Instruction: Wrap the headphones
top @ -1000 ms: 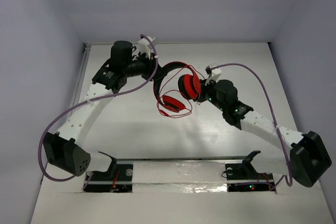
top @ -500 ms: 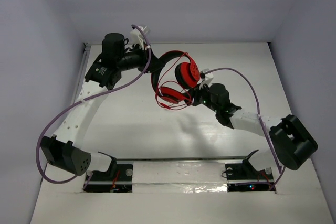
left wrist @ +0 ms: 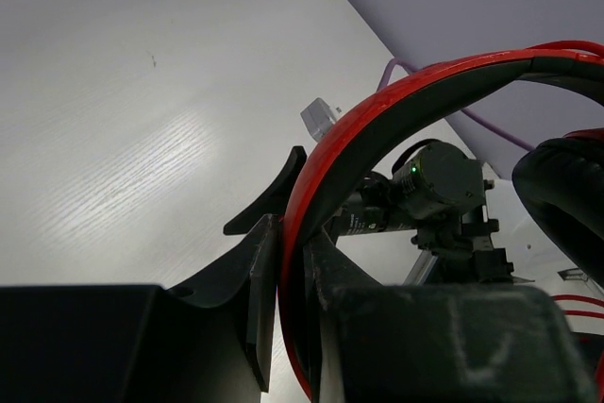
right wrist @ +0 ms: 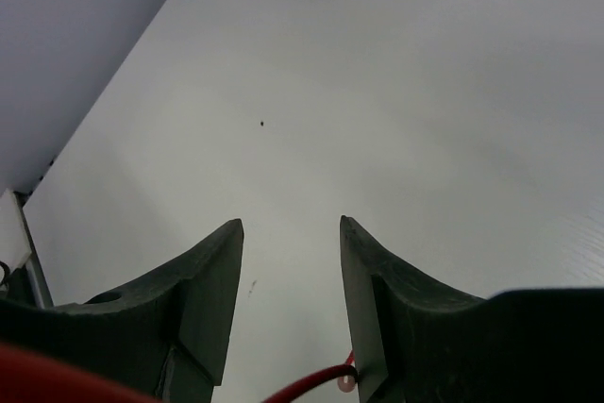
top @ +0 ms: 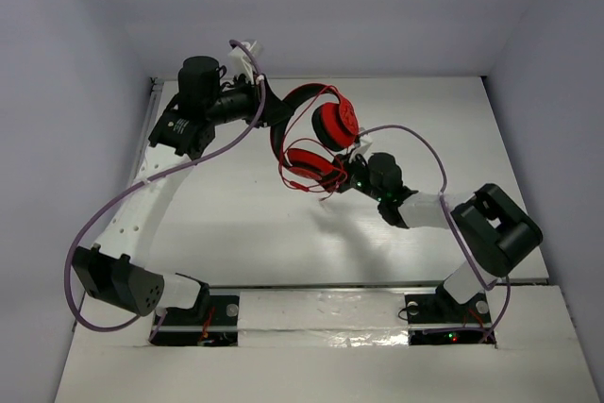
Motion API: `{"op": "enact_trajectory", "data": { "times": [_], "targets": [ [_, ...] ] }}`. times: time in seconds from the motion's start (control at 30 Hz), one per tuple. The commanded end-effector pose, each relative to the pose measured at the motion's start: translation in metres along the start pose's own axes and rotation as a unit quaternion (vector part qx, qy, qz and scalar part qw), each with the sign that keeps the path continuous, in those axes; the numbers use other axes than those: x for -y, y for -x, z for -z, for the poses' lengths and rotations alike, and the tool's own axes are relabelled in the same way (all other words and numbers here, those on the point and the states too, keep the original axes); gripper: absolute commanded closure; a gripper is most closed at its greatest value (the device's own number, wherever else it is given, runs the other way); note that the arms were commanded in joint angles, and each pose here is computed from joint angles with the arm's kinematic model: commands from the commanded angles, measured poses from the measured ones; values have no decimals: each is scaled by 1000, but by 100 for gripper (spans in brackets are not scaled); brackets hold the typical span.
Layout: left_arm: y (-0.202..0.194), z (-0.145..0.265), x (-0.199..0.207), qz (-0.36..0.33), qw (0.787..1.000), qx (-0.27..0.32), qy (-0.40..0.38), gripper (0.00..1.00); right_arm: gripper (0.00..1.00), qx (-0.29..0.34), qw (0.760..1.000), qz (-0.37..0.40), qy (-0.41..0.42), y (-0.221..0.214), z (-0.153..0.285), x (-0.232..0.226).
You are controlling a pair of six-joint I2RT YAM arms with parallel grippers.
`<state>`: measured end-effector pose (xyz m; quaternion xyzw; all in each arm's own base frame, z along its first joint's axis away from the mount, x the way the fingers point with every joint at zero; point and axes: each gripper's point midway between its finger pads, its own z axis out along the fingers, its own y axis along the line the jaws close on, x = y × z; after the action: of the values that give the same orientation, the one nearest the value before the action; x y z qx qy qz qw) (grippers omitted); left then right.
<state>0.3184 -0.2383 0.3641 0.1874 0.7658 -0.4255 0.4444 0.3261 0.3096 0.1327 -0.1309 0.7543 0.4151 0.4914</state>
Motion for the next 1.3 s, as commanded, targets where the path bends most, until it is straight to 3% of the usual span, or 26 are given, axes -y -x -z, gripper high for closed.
{"op": "enact_trajectory", "data": {
  "times": [0.0,0.33,0.4,0.47,0.57,0.63,0.67,0.7,0.77,1.03,1.13,1.17,1.2,1.27],
  "targets": [
    [43,20,27,-18,997,66,-22,100,49,33,999,-12,33,10,-4,-9],
    [58,26,28,-12,996,87,-18,100,51,15,998,-47,34,-17,-14,-1],
    [59,26,29,-11,996,90,-21,100,62,16,998,-48,31,-19,-17,2],
    [59,26,31,-9,996,90,-24,100,82,24,998,-48,34,-16,-19,2],
    [56,25,29,-4,996,89,-25,100,87,33,997,-48,43,-11,-20,-2],
    [52,24,27,-1,996,85,-23,100,81,36,997,-48,37,-8,-21,-1],
    [53,25,27,-4,996,85,-20,100,61,34,998,-52,20,-9,-21,5],
    [55,26,27,-6,996,87,-18,100,48,33,998,-54,13,-10,-21,7],
    [56,27,27,-9,996,86,-14,100,33,34,998,-56,-9,-15,-16,12],
    [51,25,31,-1,996,80,-31,100,34,67,994,-44,-79,-5,-11,38],
    [49,26,31,1,996,79,-33,100,52,84,994,-31,-58,2,-14,32],
    [49,26,31,1,996,80,-32,100,60,90,995,-35,-39,4,-13,25],
    [47,26,30,3,996,78,-31,100,79,112,993,-34,-17,14,-15,16],
    [48,25,28,7,997,79,-24,100,91,101,994,-37,11,11,-20,7]
  ]
}}
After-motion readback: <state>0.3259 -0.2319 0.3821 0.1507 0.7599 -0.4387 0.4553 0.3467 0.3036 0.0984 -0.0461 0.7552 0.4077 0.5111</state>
